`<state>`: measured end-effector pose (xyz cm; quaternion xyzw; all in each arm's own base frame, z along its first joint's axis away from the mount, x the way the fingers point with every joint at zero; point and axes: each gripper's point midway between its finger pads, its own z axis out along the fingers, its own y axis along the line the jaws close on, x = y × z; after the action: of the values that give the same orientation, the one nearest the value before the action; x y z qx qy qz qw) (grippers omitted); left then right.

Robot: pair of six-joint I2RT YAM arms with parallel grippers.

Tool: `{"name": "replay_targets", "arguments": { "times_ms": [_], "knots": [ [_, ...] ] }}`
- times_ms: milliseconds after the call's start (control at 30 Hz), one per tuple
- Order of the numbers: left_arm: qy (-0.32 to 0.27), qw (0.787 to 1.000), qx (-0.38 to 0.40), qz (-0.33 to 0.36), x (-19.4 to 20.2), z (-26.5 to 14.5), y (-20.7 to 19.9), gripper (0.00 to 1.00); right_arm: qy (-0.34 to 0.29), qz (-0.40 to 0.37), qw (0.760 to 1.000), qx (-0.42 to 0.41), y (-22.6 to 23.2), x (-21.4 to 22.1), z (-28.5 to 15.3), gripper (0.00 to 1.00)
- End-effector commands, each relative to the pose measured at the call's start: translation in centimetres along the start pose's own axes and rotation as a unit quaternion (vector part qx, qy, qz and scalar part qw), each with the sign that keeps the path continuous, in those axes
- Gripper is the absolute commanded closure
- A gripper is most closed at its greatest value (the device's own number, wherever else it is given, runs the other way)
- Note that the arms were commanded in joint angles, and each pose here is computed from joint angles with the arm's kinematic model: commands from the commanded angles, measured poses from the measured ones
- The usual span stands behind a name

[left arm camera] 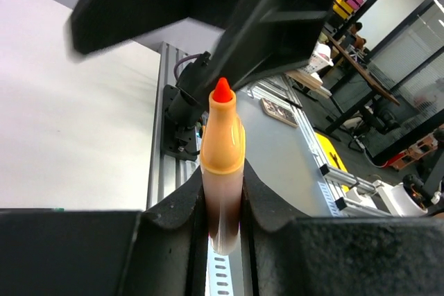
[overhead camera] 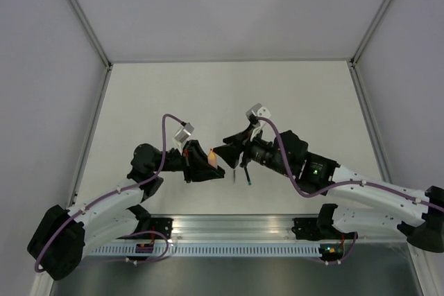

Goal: Insert the pens into the pen caps

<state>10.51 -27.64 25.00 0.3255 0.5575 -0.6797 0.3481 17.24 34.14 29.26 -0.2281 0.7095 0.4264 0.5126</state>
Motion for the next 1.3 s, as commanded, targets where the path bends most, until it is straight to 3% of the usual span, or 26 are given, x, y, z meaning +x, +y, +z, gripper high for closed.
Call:
{"name": "replay_targets", "arguments": {
  "times_ms": [0,67,300,600,833,867,933,1000,1067,1133,1267],
  "knots": [
    [0.000,1.000,0.018,-0.004,-0.3,0.2,-0.8,0.98,-0.059,0.001,0.998,-0.026,1.2,-3.4,-3.0,0.42],
    [-0.002,1.000,0.028,0.001,-0.5,0.2,-1.1,0.98,-0.077,0.006,0.996,-0.050,1.9,-4.1,-4.1,0.39],
    [0.006,0.999,0.041,-0.008,-0.3,0.3,-1.4,0.98,-0.031,-0.004,0.992,-0.125,4.5,-1.7,-2.6,0.40],
    [0.008,0.999,0.052,-0.006,-0.2,0.1,-1.9,0.98,-0.017,-0.002,0.997,-0.080,2.9,-0.6,-0.3,0.43],
    [0.006,0.998,0.062,0.000,-0.4,0.1,-2.5,0.98,-0.007,0.020,0.994,-0.104,3.8,0.2,0.4,0.73],
    [0.006,0.998,0.061,-0.002,-0.3,0.1,-2.4,0.98,-0.005,0.022,0.994,-0.106,3.9,0.2,0.5,0.83],
    [0.004,0.998,0.059,-0.003,-0.3,0.0,-2.3,0.98,-0.004,0.029,0.993,-0.110,4.1,0.2,0.6,0.96],
    [0.004,0.998,0.058,-0.003,-0.3,0.1,-2.3,0.98,-0.003,0.034,0.993,-0.111,4.2,0.3,0.8,1.00],
    [0.004,0.998,0.057,-0.003,-0.4,0.1,-2.2,0.90,-0.003,0.042,0.993,-0.106,4.2,0.2,1.0,1.00],
    [0.003,0.998,0.055,-0.003,-0.4,0.1,-2.2,0.72,-0.009,0.047,0.994,-0.100,4.0,-0.2,0.9,1.00],
    [0.004,0.999,0.055,-0.001,-0.3,0.1,-2.1,0.55,-0.017,0.057,0.995,-0.084,3.5,-0.4,1.0,1.00]
  ]
}}
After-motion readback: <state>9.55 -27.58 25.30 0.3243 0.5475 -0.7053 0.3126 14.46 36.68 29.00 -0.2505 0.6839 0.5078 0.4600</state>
